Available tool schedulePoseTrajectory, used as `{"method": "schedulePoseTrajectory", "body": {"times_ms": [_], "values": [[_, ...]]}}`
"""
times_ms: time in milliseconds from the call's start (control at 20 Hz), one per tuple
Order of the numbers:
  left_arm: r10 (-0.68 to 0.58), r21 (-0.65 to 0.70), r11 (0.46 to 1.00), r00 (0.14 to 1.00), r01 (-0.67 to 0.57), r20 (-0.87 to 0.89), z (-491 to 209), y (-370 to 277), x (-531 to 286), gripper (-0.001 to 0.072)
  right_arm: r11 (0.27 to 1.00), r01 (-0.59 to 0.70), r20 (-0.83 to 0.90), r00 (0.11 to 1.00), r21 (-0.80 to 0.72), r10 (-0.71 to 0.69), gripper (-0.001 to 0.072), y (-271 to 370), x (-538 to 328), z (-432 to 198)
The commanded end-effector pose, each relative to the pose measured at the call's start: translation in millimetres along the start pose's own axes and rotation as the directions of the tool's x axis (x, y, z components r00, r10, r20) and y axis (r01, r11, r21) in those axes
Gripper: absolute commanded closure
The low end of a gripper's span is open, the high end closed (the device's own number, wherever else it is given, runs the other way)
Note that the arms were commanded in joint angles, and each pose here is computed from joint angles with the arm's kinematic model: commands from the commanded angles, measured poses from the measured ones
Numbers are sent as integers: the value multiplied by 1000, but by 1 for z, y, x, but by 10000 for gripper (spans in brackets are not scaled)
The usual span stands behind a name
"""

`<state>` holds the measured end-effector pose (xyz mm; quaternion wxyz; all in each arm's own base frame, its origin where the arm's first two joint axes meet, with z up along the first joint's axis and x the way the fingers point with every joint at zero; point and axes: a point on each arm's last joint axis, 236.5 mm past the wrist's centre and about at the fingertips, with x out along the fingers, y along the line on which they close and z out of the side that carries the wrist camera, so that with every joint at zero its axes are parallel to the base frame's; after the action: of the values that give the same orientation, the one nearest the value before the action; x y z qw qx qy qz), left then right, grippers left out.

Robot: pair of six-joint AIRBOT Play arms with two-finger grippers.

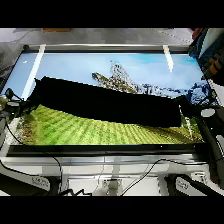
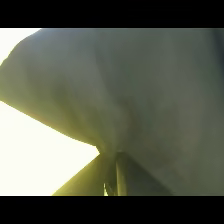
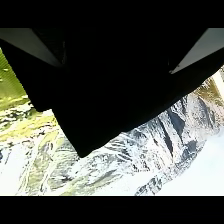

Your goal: Fold the clothes and pants, and hang the long-sleeved shirts on hangers.

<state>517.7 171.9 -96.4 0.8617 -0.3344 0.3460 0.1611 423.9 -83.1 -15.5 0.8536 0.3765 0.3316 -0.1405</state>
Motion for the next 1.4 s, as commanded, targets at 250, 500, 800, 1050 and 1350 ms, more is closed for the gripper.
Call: {"method": "schedulePoseTrajectory", "body": {"times_ms": [250, 500, 800, 1050, 1350], "values": [[-43, 409, 912, 999, 37, 3, 52, -70, -39, 696, 970, -95, -88, 993, -222, 77, 575, 42, -13, 2], [-82, 631, 771, 996, 91, -43, 54, -116, -113, 696, 870, -296, -101, 955, -394, 279, 692, 170, -40, 4], [-146, 682, 723, 989, 116, -13, 62, -152, -194, 695, 741, -509, -321, 858, -437, 400, 693, 293, -31, -102], [-188, 719, 669, 979, 186, -77, 35, -179, -241, 695, 625, -655, -550, 735, -425, 397, 694, 370, -11, -240], [-201, 722, 618, 950, 311, -238, -17, -199, -278, 695, 579, -746, -698, 604, -327, 384, 694, 424, -10, -370]]}}
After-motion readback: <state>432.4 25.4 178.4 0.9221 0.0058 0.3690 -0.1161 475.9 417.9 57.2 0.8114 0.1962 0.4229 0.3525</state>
